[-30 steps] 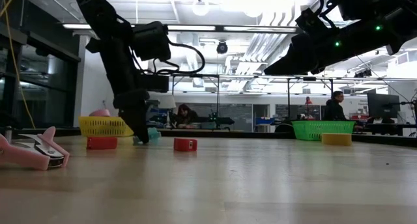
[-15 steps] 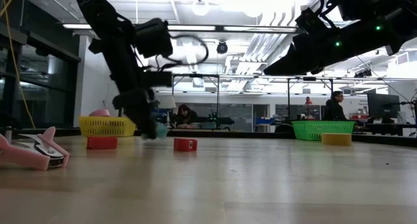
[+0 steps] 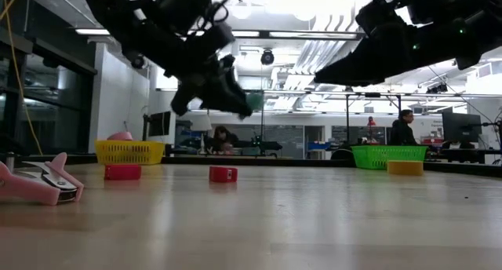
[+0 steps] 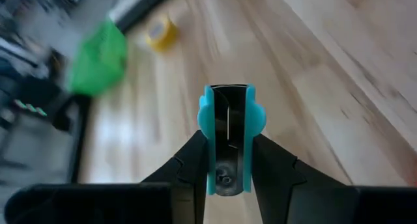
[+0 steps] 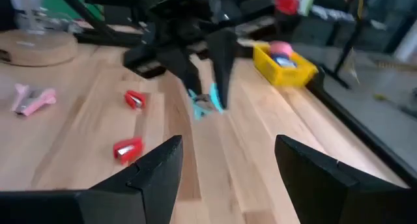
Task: Pick and place Stapler, Stapler remover, tape
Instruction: Put the light blue blue staple remover into the orange bin
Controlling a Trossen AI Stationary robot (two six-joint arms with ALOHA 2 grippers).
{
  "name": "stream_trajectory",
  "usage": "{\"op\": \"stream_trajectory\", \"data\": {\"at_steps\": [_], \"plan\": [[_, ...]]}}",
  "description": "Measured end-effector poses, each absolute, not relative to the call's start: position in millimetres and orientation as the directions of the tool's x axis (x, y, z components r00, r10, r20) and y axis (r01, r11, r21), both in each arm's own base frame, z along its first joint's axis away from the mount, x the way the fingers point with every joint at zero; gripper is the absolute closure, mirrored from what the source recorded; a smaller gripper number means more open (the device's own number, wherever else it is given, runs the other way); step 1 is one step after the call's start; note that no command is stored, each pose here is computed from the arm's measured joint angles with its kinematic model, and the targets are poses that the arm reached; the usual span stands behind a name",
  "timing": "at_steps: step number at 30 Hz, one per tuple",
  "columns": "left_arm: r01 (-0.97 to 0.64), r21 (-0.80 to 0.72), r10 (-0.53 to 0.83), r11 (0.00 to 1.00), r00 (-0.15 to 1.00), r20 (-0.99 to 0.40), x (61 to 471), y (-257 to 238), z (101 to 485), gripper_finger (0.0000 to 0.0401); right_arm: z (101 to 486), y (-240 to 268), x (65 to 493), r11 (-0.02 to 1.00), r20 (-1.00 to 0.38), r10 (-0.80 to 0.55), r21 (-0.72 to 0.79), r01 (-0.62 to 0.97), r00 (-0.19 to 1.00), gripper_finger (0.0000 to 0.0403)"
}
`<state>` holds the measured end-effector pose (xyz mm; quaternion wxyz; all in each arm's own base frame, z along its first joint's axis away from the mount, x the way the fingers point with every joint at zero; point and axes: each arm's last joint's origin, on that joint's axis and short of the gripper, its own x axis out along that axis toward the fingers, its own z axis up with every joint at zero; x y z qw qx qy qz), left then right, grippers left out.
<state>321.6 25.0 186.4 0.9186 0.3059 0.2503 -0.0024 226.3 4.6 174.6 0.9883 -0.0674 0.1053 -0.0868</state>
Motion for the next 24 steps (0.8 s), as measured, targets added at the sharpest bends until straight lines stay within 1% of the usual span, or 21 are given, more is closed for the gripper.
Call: {"op": "stream_trajectory", "data": {"at_steps": [4, 8, 11, 16, 19, 24], "plan": [[0.135, 0.606, 0.145, 0.784, 0.909, -0.390, 325, 25, 193, 0.0319, 173, 14, 240, 0.966, -0.158, -0.145, -0.238, 0.105, 0.977, 0.0167], [0.141, 0.621, 0.139, 0.771, 0.914, -0.380, 325, 26, 194, 0.0319, 169, 24, 265, 0.940, -0.186, -0.150, -0.330, 0.082, 0.971, 0.0167], [0.146, 0.626, 0.138, 0.766, 0.914, -0.381, 325, 25, 194, 0.0319, 165, 29, 283, 0.910, -0.196, -0.241, -0.387, 0.151, 0.950, 0.0167], [0.153, 0.623, 0.136, 0.767, 0.911, -0.390, 325, 25, 193, 0.0319, 161, 34, 308, 0.828, -0.191, -0.397, -0.497, 0.261, 0.898, 0.0167], [0.154, 0.623, 0.136, 0.767, 0.910, -0.392, 325, 25, 193, 0.0319, 163, 37, 319, 0.810, -0.187, -0.420, -0.519, 0.273, 0.888, 0.0167], [0.167, 0.618, 0.135, 0.768, 0.901, -0.412, 324, 25, 191, 0.0319, 166, 38, 329, 0.813, -0.196, -0.411, -0.520, 0.261, 0.891, 0.0167]]}}
